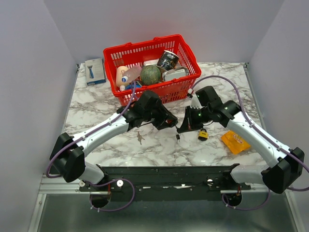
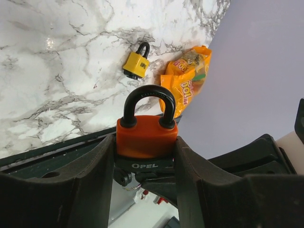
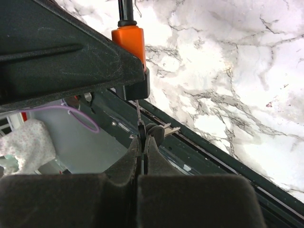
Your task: Unlock with the key
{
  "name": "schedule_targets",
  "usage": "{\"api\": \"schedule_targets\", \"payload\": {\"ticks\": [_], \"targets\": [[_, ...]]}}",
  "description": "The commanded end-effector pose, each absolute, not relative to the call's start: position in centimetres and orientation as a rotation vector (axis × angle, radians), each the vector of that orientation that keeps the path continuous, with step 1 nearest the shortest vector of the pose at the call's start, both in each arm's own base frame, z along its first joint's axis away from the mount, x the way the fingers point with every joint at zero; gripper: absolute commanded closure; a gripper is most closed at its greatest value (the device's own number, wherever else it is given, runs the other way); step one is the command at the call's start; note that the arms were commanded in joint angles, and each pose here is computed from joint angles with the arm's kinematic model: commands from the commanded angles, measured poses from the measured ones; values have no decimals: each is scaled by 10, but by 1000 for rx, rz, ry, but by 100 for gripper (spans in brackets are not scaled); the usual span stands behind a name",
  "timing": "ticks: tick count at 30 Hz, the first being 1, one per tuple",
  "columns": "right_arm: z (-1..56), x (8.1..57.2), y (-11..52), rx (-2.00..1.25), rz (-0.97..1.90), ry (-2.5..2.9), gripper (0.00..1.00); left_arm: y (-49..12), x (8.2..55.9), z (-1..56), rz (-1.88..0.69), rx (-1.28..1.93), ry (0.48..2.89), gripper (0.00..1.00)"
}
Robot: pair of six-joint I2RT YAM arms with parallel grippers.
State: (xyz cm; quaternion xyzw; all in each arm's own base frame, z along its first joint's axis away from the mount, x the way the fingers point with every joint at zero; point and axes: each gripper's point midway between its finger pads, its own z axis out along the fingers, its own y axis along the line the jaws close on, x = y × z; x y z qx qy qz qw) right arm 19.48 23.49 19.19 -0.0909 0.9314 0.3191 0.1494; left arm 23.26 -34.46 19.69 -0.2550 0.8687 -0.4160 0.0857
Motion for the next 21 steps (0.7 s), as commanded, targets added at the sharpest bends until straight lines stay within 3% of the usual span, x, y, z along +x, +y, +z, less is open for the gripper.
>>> {"api": "schedule_targets", "payload": {"ticks": [1, 21], "targets": [[206, 243, 231, -127, 856, 2497, 99, -364, 203, 224, -1380, -609, 2646, 100], [207, 262, 233, -34, 929, 2416, 99, -365, 201, 231, -1408, -591, 2621, 100]]}}
